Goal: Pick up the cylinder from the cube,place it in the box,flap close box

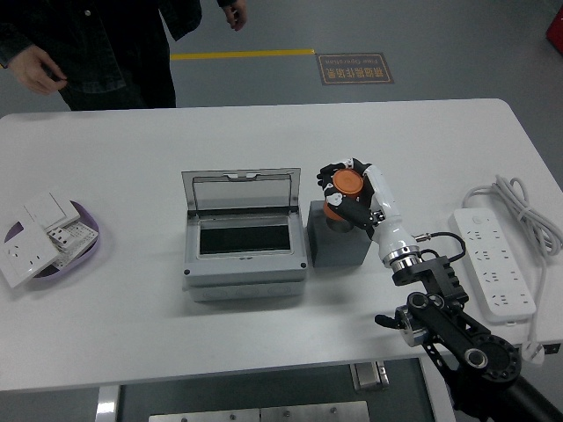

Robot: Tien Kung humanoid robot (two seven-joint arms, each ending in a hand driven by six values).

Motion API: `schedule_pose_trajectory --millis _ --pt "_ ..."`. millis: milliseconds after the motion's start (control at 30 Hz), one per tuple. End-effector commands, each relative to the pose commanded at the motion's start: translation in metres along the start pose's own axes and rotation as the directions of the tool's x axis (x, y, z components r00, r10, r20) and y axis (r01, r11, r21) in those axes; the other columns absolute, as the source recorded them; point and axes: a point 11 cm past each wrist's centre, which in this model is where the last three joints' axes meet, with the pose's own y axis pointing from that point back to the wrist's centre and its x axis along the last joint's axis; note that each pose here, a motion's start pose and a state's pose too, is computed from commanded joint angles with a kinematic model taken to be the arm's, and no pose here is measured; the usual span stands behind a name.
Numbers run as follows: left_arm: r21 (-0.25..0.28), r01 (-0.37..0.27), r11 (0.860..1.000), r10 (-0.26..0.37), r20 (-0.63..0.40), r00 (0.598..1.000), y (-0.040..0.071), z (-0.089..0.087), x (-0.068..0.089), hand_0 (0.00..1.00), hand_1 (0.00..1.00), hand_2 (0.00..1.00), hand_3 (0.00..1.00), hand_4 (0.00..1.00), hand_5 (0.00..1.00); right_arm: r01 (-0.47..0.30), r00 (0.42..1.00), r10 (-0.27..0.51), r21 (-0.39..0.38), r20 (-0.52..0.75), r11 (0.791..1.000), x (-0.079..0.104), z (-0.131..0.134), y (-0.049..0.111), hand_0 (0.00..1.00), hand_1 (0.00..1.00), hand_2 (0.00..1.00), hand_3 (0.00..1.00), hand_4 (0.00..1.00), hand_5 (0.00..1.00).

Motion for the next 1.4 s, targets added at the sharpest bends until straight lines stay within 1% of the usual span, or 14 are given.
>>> schedule_pose_trajectory --millis 167,300,333,500,533,567,700,733,967,1067,1233,1300,1333,1400 --pt "0.0 0.001 1.0 -0.001 -0.002 1.0 0.0 0.0 0.0 0.635 0.666 0.591 0.648 0.73 0.285 0.07 0.995 -0.065 0.057 -0.074 0.996 -0.021 -0.026 -0.001 0.475 0.464 0.429 0.356 0.179 0.002" --pt "-0.002 0.002 1.0 -0.002 -0.003 1.0 0.0 0.0 -0.001 0.635 0.666 0.591 0.648 0.73 0.285 0.133 0.982 -0.122 0.074 -0.141 0.988 -0.042 -0.043 -0.001 0.475 0.464 0.429 0.356 0.179 0.002" --pt "-0.002 0.002 1.0 -0.002 -0.003 1.0 0.0 0.001 -0.001 0.635 0.666 0.591 0.648 0.73 0.284 0.149 0.977 -0.135 0.077 -0.163 0.986 -0.047 -0.046 -0.001 0.365 0.413 0.416 0.346 0.139 0.002" --pt "-0.003 0.001 1.0 -0.001 -0.003 1.0 0.0 0.001 -0.001 0.635 0.666 0.591 0.648 0.73 0.284 0.215 0.943 -0.186 0.078 -0.277 0.973 -0.068 -0.055 -0.004 0.365 0.413 0.416 0.346 0.139 0.002" --pt "-0.002 0.001 1.0 -0.001 -0.002 1.0 0.0 0.001 0.0 0.635 0.666 0.592 0.649 0.728 0.284 0.231 0.933 -0.2 0.074 -0.3 0.97 -0.073 -0.056 -0.005 0.165 0.321 0.406 0.344 0.111 0.002" --pt "-0.002 0.0 1.0 0.0 -0.002 1.0 0.0 0.001 0.0 0.635 0.666 0.592 0.649 0.728 0.284 0.249 0.921 -0.215 0.067 -0.325 0.966 -0.077 -0.056 -0.006 0.165 0.321 0.406 0.344 0.111 0.002" --pt "0.0 -0.001 1.0 0.001 -0.002 1.0 0.0 0.001 0.0 0.635 0.666 0.592 0.649 0.728 0.284 0.332 0.846 -0.291 0.015 -0.448 0.943 -0.095 -0.055 -0.01 0.165 0.321 0.406 0.344 0.111 0.002" --pt "0.0 -0.002 1.0 0.002 -0.001 1.0 0.0 0.001 0.001 0.635 0.666 0.592 0.649 0.727 0.284 0.354 0.818 -0.311 -0.003 -0.484 0.935 -0.1 -0.054 -0.011 0.088 0.279 0.403 0.338 0.056 0.002" --pt "-0.001 -0.003 1.0 0.003 0.001 1.0 0.0 0.002 0.001 0.635 0.666 0.592 0.649 0.728 0.286 0.419 0.631 -0.378 -0.112 -0.677 0.901 -0.122 -0.044 -0.012 0.082 0.279 0.408 0.343 0.057 0.002" --pt "-0.001 -0.004 1.0 0.004 0.002 1.0 0.0 0.003 0.002 0.635 0.666 0.592 0.649 0.728 0.286 0.426 0.558 -0.375 -0.132 -0.741 0.895 -0.128 -0.041 -0.012 0.082 0.279 0.408 0.343 0.057 0.002" --pt "-0.001 -0.005 1.0 0.005 0.002 1.0 0.001 0.003 0.002 0.635 0.667 0.592 0.648 0.728 0.293 0.424 0.466 -0.343 -0.135 -0.815 0.896 -0.132 -0.041 -0.013 0.108 0.299 0.415 0.366 0.087 0.002" --pt "-0.001 -0.005 1.0 0.005 0.002 1.0 0.001 0.003 0.003 0.635 0.667 0.592 0.648 0.728 0.293 0.421 0.442 -0.334 -0.136 -0.832 0.897 -0.131 -0.041 -0.014 0.108 0.299 0.415 0.366 0.087 0.002" --pt "-0.002 -0.006 1.0 0.006 0.002 1.0 0.001 0.003 0.003 0.635 0.667 0.592 0.649 0.729 0.297 0.421 0.436 -0.332 -0.137 -0.837 0.897 -0.131 -0.041 -0.015 0.133 0.325 0.432 0.416 0.16 0.002" --pt "-0.003 -0.006 1.0 0.006 0.003 1.0 0.001 0.004 0.003 0.635 0.667 0.592 0.649 0.729 0.297 0.42 0.427 -0.33 -0.139 -0.842 0.897 -0.131 -0.041 -0.015 0.133 0.325 0.432 0.416 0.16 0.002"
